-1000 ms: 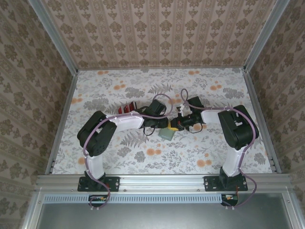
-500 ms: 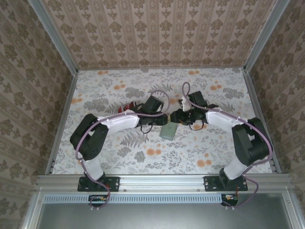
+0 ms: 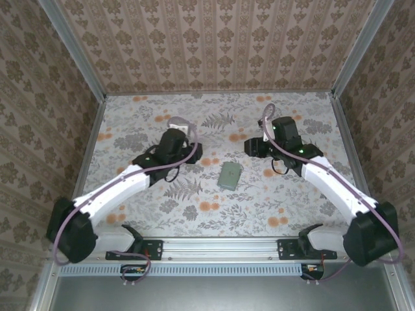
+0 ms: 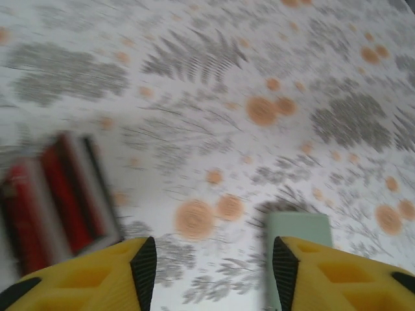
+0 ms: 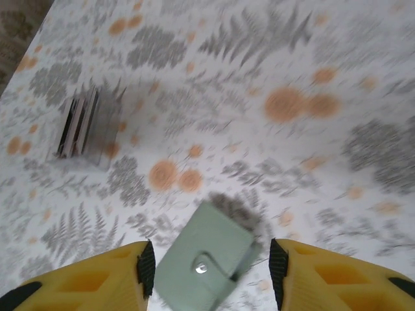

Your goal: Put the credit cards into the card holder

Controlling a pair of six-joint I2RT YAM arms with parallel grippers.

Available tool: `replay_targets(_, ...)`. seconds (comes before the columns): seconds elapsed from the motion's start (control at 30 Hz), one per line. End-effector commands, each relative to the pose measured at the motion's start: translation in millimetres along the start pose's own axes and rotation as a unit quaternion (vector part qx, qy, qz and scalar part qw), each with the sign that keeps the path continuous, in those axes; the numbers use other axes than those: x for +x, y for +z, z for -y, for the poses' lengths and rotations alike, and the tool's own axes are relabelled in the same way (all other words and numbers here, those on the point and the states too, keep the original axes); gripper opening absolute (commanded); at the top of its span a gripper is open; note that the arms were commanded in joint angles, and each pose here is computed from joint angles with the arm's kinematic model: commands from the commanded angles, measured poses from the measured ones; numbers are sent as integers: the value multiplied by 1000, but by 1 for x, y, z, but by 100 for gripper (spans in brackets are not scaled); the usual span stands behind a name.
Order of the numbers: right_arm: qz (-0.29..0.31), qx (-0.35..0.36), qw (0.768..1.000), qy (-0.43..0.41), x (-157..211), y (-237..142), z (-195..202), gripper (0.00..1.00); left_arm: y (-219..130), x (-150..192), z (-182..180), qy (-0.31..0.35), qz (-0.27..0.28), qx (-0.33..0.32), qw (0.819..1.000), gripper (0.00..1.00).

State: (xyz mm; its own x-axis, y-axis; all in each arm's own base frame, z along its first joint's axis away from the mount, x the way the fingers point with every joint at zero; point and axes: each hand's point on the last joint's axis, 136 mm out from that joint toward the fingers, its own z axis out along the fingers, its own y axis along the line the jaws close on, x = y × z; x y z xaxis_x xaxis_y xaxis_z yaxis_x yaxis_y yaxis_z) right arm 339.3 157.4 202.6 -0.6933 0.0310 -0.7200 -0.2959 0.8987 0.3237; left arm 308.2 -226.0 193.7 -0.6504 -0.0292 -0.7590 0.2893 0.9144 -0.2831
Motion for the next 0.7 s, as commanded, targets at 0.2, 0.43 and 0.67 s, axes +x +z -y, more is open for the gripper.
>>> replay_targets(0.2,116,244,962,-40,-14,-47,87,79,-71,-7,-139,-80,87,-191,975,87)
replay_targets(0.43,208,349,914,-7,-18,-51,135,94,-108,18,-208,-147,139,-300,932,100)
replay_targets(0.67,196,417,887,-17,-14,-46,167,99,-117,24,-233,-90,195,-334,918,100)
